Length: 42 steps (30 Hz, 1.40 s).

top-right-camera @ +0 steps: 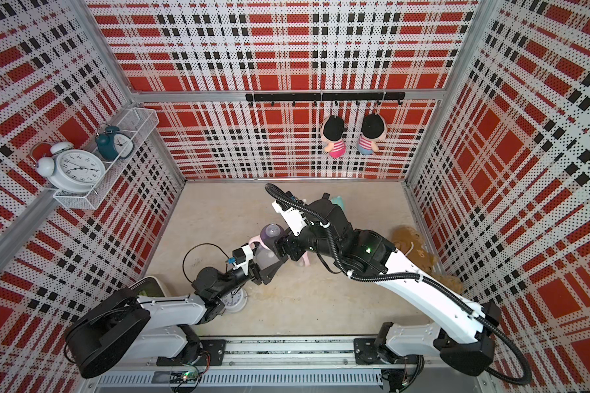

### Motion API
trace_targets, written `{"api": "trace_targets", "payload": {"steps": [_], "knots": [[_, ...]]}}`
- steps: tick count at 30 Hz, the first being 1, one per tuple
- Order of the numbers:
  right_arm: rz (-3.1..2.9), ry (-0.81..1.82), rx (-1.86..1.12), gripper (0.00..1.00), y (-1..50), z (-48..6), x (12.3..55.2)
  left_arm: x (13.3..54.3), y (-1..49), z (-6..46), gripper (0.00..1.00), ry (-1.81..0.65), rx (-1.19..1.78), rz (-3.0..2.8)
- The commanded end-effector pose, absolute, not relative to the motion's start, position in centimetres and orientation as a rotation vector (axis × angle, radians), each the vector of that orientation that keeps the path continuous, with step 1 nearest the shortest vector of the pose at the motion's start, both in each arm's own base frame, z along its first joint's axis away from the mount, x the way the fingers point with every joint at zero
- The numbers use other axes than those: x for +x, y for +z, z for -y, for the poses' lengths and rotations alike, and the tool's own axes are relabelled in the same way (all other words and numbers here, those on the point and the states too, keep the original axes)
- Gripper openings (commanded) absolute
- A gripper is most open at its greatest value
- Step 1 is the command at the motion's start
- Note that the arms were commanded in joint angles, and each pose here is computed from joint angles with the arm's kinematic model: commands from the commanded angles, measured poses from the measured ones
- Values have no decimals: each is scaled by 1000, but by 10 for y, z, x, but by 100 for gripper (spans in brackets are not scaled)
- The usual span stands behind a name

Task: Assemble the baby bottles
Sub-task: Screw the nipple onto the baby bottle.

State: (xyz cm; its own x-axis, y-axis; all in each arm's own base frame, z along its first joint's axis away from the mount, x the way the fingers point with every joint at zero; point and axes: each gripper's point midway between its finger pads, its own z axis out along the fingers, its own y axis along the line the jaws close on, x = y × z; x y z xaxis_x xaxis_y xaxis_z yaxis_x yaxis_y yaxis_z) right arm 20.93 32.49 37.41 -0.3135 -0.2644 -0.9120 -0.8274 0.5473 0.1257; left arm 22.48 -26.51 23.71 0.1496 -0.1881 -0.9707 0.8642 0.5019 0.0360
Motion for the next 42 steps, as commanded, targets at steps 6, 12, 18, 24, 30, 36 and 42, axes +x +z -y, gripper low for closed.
{"api": "trace_targets", "payload": {"steps": [6, 12, 18, 24, 30, 36, 42], "knots": [[-1688, 846, -977, 86, 384, -339, 202, 204, 272, 271, 0, -1023, 766, -1047], [-1688, 872, -990, 83, 377, -339, 201, 204, 274, 269, 0, -1040, 771, -1047], [-1696, 879, -986, 80, 375, -339, 204, 205, 271, 271, 0, -1042, 774, -1056], [-1717, 864, -986, 77, 370, -340, 209, 207, 273, 271, 0, -1037, 771, -1055], [-1743, 850, -978, 69, 364, -339, 213, 208, 274, 270, 0, -1028, 763, -1057], [-1791, 824, -936, 59, 357, -339, 221, 221, 274, 267, 0, -979, 702, -1097], [-1891, 793, -831, 53, 346, -339, 233, 250, 279, 241, 0, -805, 465, -1164]]}}
